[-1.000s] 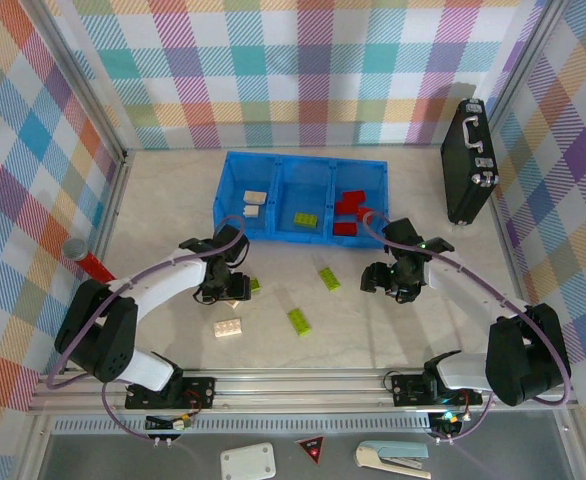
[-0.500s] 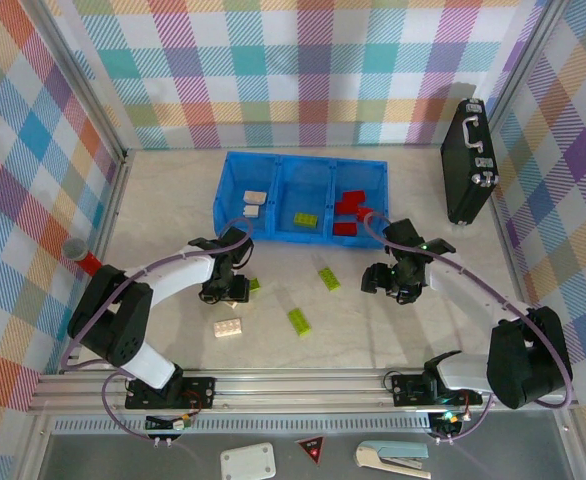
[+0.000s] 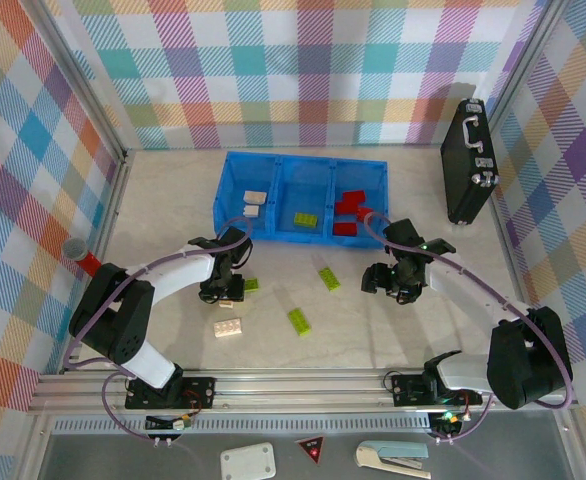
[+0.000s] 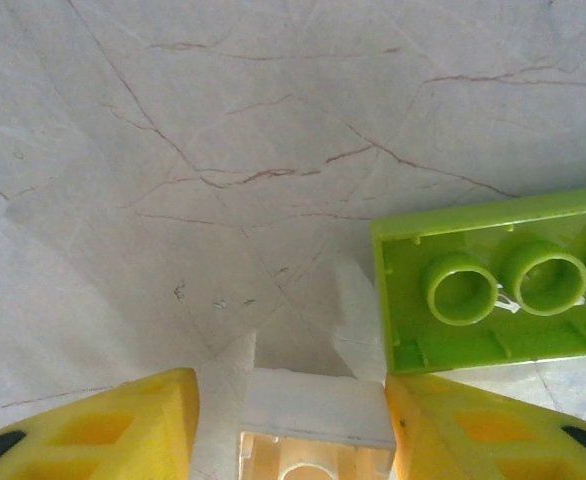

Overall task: Sort the legos into containers by color
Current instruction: Rotate the lego at the center of the table, then pick up the lego from the center of the table.

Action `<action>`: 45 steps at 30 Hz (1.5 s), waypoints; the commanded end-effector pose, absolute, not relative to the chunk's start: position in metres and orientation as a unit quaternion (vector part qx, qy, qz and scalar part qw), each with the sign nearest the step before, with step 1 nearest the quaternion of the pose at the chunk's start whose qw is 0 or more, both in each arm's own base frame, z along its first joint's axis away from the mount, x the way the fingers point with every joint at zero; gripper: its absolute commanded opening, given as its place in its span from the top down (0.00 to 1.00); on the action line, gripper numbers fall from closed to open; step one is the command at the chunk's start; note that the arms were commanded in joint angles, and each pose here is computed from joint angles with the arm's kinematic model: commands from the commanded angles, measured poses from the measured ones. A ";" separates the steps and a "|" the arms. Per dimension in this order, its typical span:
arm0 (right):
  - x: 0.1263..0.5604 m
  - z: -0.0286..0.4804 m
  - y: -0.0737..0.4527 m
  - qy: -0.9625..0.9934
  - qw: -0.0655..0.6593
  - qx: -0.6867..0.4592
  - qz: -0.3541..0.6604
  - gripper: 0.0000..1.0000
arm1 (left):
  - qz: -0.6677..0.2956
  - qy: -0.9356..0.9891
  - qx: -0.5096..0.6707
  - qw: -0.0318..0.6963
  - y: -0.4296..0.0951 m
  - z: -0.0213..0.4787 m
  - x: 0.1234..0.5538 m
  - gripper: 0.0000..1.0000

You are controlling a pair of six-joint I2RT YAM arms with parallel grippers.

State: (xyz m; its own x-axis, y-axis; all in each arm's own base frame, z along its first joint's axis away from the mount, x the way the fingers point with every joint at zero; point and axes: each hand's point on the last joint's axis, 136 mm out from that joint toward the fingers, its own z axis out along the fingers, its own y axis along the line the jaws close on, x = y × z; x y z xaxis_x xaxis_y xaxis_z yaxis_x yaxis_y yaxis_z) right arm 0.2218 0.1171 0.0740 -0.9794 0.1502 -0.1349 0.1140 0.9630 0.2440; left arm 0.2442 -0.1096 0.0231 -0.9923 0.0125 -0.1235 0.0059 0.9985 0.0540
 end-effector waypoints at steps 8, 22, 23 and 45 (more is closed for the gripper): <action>0.217 0.078 0.115 0.988 0.078 0.061 0.114 0.29 | -0.019 0.999 -0.007 0.034 -0.118 0.035 0.223 0.55; 0.214 0.077 0.115 0.988 0.076 0.062 0.116 0.29 | -0.003 1.000 -0.015 0.021 -0.111 0.026 0.216 0.53; 0.213 0.077 0.115 0.988 0.076 0.063 0.116 0.29 | -0.003 1.000 -0.014 0.020 -0.111 0.025 0.215 0.54; 0.206 0.088 0.111 0.987 0.086 0.068 0.120 0.29 | -0.028 0.997 -0.004 0.066 -0.122 0.059 0.235 0.63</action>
State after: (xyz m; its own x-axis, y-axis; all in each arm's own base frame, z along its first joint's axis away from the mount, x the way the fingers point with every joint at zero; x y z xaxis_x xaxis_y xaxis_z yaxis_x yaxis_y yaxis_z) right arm 0.2135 0.1131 0.0884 -0.9738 0.1537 -0.1678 0.1069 0.9599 0.2591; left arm 0.2266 -0.1184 0.0406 -0.9957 -0.0152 -0.0915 -0.0119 0.9992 -0.0370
